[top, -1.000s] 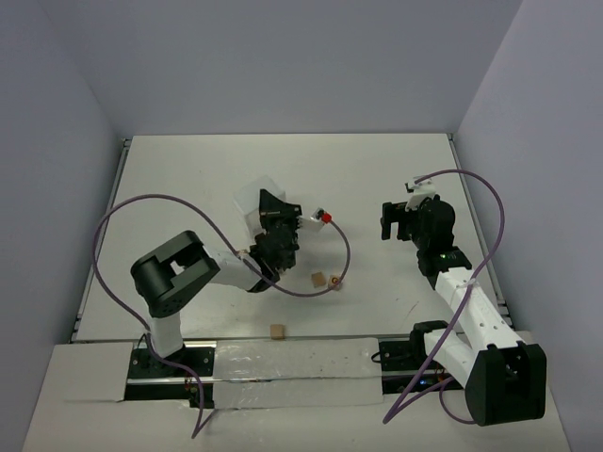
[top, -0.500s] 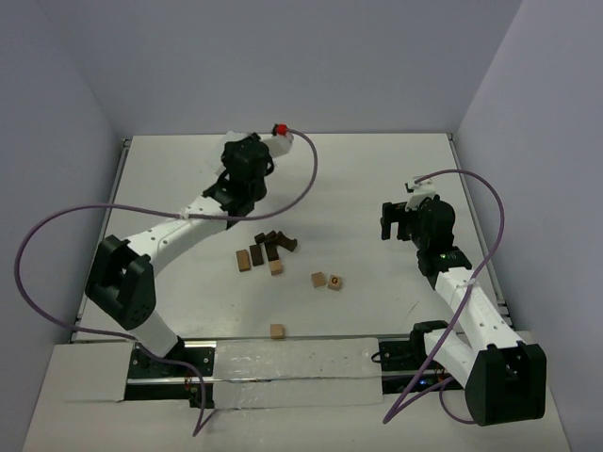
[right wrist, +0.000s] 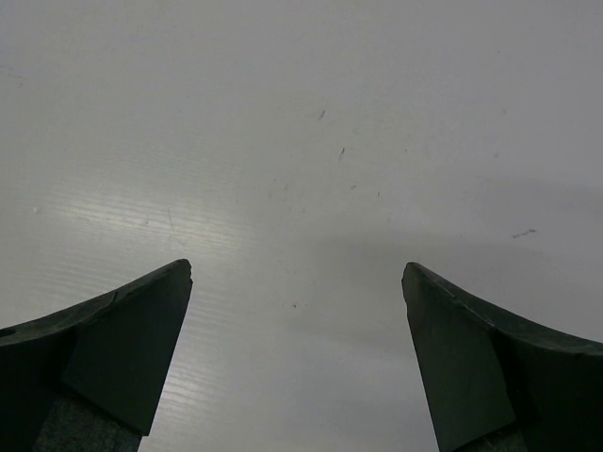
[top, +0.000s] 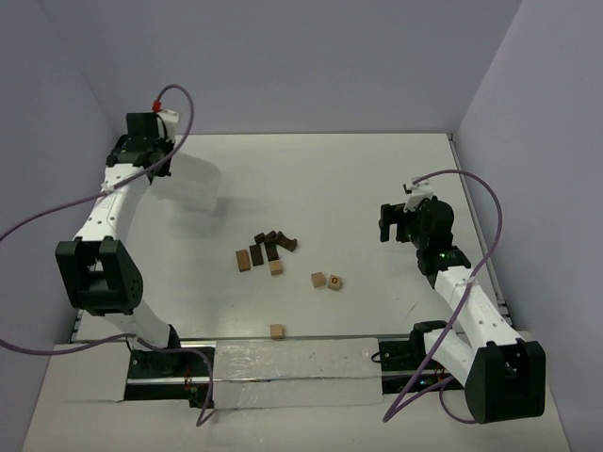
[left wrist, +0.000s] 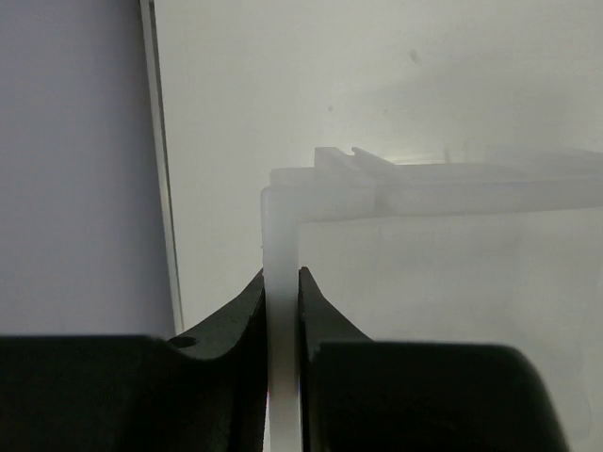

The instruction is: Build the wood block tower

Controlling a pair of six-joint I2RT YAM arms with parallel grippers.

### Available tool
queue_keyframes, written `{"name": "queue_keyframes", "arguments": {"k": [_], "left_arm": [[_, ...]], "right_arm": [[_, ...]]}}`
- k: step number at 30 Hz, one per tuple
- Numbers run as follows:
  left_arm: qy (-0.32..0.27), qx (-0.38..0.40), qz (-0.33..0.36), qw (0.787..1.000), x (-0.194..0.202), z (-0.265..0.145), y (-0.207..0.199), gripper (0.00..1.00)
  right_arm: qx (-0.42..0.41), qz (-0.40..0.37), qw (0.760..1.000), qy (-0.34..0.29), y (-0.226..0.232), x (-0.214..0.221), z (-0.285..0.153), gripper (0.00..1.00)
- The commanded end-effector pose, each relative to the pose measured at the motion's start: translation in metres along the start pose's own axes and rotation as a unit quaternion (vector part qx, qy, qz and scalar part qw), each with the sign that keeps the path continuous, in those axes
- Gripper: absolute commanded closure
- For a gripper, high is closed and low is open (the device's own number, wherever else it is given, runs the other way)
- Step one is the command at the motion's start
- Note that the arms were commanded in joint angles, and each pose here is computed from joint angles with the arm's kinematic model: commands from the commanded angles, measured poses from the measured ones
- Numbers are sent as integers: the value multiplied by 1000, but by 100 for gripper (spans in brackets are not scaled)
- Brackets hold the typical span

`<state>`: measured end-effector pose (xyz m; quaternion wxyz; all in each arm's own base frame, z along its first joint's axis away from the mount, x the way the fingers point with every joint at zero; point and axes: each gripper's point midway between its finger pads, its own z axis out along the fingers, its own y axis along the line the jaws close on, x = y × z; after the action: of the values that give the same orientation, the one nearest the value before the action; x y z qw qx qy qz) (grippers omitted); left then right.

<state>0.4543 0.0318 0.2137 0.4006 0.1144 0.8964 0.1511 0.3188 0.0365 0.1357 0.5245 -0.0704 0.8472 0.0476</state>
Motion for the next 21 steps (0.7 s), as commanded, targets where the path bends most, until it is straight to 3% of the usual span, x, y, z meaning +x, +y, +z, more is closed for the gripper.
{"name": "queue_keyframes", "arguments": {"k": [1, 4, 11, 21], "left_arm": [[24, 99, -120, 988, 26, 7, 27, 100], [51, 93, -162, 981, 62, 12, 60, 100], [90, 73, -173, 978, 133, 4, 107, 100], [137, 76, -163, 974, 208, 16, 128, 95]], "right_arm": [[-3, -7, 1000, -22, -1, -23, 0, 0], [-1, -7, 1000, -19, -2, -21, 1, 0], [-6, -5, 1000, -15, -1, -20, 3, 0], [-7, 0, 1000, -12, 0, -19, 3, 0]]}}
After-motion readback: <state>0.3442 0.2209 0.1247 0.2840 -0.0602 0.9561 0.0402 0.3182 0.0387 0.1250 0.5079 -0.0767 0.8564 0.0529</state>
